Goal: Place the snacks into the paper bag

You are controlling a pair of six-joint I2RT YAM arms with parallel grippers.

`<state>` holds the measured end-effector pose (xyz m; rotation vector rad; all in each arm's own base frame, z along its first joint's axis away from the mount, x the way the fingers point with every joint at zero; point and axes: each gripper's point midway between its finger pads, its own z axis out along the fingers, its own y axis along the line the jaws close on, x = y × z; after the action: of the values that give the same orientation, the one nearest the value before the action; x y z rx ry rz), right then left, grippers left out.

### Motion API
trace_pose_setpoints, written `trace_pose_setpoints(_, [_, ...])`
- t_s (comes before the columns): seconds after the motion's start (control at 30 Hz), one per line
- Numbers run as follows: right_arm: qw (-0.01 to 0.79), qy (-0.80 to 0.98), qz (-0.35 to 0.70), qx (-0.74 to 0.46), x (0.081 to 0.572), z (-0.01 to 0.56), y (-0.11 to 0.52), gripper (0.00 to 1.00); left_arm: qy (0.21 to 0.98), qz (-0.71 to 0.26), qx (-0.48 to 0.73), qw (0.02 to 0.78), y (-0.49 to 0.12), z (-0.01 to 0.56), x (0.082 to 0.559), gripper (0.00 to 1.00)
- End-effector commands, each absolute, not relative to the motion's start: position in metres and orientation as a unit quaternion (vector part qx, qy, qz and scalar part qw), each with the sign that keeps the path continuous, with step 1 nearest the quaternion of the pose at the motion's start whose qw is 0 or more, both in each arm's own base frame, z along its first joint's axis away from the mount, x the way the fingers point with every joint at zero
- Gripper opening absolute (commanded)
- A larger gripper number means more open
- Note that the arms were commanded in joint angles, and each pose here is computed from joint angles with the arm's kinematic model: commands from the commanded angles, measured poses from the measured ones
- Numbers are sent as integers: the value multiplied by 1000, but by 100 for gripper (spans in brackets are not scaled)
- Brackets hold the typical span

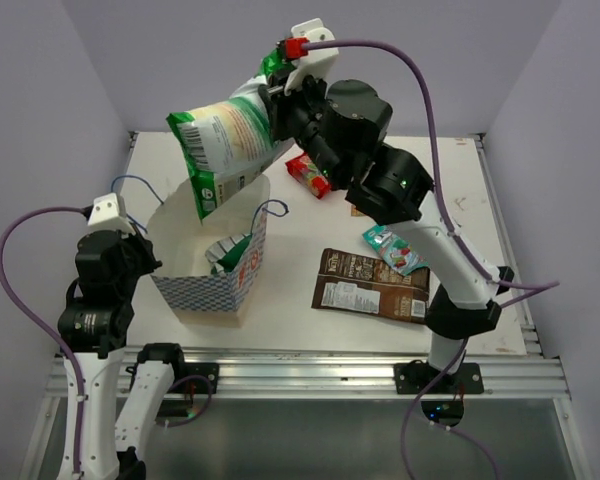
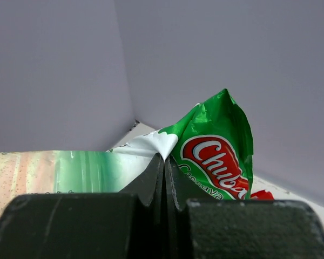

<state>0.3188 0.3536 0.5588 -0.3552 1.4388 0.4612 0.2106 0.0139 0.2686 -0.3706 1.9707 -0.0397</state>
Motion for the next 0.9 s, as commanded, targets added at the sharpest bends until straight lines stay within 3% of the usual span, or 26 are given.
trace_pose_setpoints(0.0, [705,651,214,-184,331,529,401,0,809,-26,-152,567,12,286,211,0])
trace_pose_setpoints(0.13, [657,667,266,-229,309,487,451,0,808,-25,-153,568,13,287,207,0])
trace_pose_setpoints(0.43, [605,704,257,-269,308,409,497,3,804,-29,-157,573,12,290,198,0])
trace_pose_setpoints(0.5, [597,710,255,-271,306,408,496,32,803,-27,-158,575,13,291,196,0])
trace_pose_setpoints(0.53, [598,710,255,-272,304,411,493,74,803,-27,-159,574,13,291,196,0])
trace_pose_setpoints(0.57, [601,710,250,-268,304,415,487,87,802,-25,-160,575,14,291,194,0])
trace_pose_setpoints(0.73, [660,685,181,-250,308,472,424,97,802,-26,-163,574,14,290,193,0])
trace_pose_setpoints(0.87, [666,706,131,-202,356,472,362,99,804,-28,-162,572,13,289,194,0])
